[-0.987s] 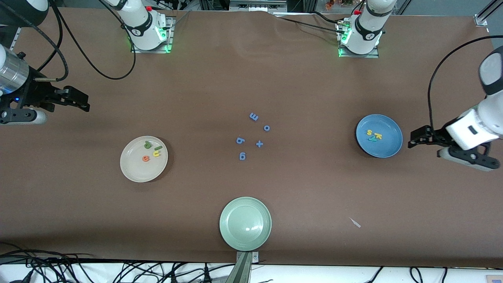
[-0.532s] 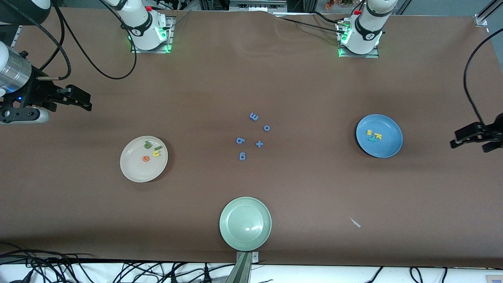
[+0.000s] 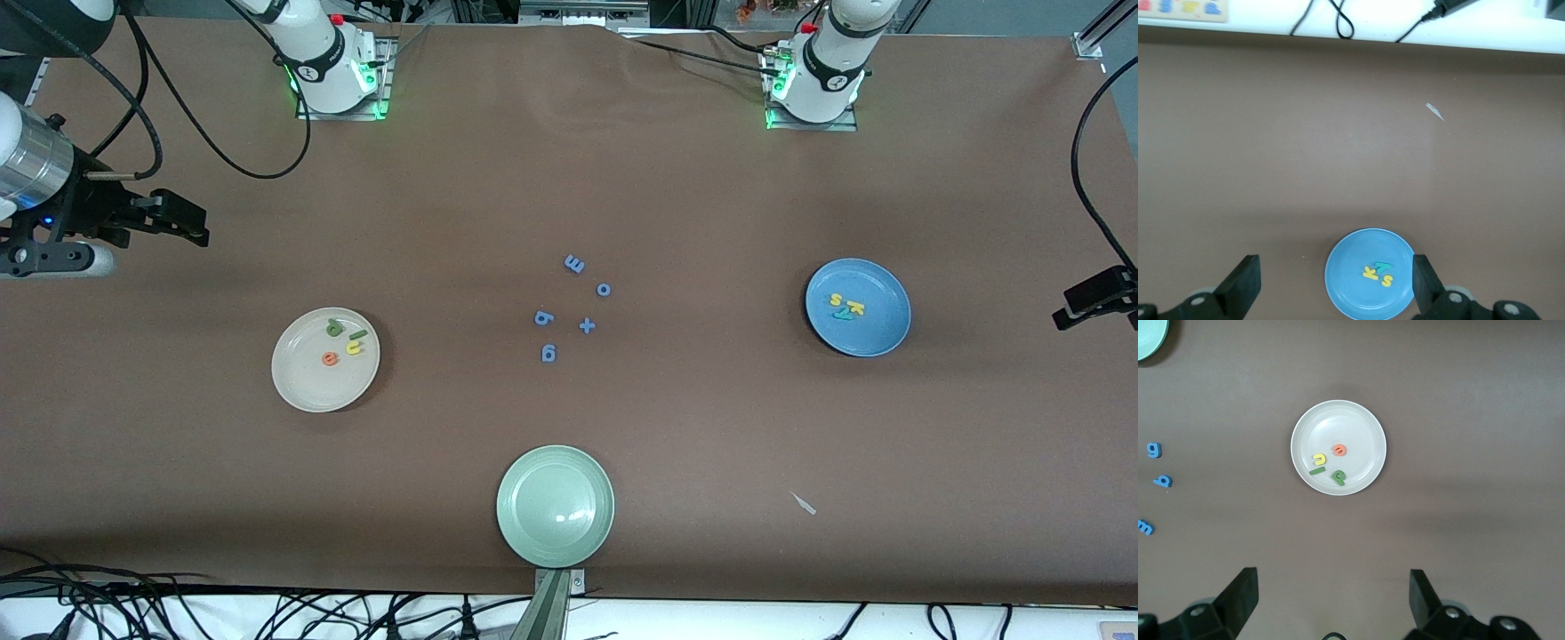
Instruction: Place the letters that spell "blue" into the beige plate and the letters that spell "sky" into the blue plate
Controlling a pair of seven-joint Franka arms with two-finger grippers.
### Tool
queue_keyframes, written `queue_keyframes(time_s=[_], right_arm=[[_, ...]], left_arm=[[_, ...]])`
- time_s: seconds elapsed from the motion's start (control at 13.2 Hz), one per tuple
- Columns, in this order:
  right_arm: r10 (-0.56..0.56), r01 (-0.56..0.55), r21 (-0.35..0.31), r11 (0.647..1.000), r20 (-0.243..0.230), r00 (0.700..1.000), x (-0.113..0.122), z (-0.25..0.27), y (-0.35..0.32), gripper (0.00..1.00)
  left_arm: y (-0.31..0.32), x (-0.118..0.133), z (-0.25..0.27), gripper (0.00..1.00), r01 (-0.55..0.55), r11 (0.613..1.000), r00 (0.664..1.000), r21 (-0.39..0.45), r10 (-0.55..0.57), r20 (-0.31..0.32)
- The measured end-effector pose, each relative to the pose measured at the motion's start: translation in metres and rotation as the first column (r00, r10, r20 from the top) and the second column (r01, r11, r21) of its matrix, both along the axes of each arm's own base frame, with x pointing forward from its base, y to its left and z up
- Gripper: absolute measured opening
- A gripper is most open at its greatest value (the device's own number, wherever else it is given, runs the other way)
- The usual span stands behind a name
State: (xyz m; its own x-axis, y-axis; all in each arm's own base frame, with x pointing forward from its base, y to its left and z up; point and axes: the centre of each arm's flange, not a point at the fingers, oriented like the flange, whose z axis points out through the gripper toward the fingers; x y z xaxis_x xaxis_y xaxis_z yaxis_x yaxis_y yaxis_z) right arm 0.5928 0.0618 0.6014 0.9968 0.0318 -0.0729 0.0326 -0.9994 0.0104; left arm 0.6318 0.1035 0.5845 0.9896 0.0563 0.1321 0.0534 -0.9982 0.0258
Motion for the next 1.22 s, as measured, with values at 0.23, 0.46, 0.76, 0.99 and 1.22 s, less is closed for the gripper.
queue_keyframes(time_s=[0.23,0.46,0.76,0.99,1.22], right_arm=[[0.000,0.000,0.000,1.000,0.000,1.000,0.000,0.000,0.000,1.00],[0.000,0.000,0.000,1.000,0.001,1.000,0.000,0.001,0.000,1.00],[-0.001,0.001,0.000,1.000,0.001,1.000,0.000,0.001,0.000,1.00],[-0.001,0.001,0.000,1.000,0.001,1.000,0.000,0.001,0.000,1.00],[-0.001,0.001,0.000,1.000,0.000,1.000,0.000,0.001,0.000,1.00]], left_arm=[[-0.043,-0.004,0.018,1.00,0.010,0.993,1.000,0.115,-0.010,0.001],[-0.095,-0.014,0.032,1.00,0.026,0.997,1.000,0.066,-0.026,-0.007],[-0.093,-0.024,0.036,1.00,0.007,0.998,0.999,0.067,-0.004,-0.048],[-0.095,-0.035,0.043,1.00,0.040,0.995,0.998,0.091,-0.036,-0.048],[-0.097,-0.048,0.049,1.00,0.051,0.995,0.997,0.091,-0.045,-0.068]])
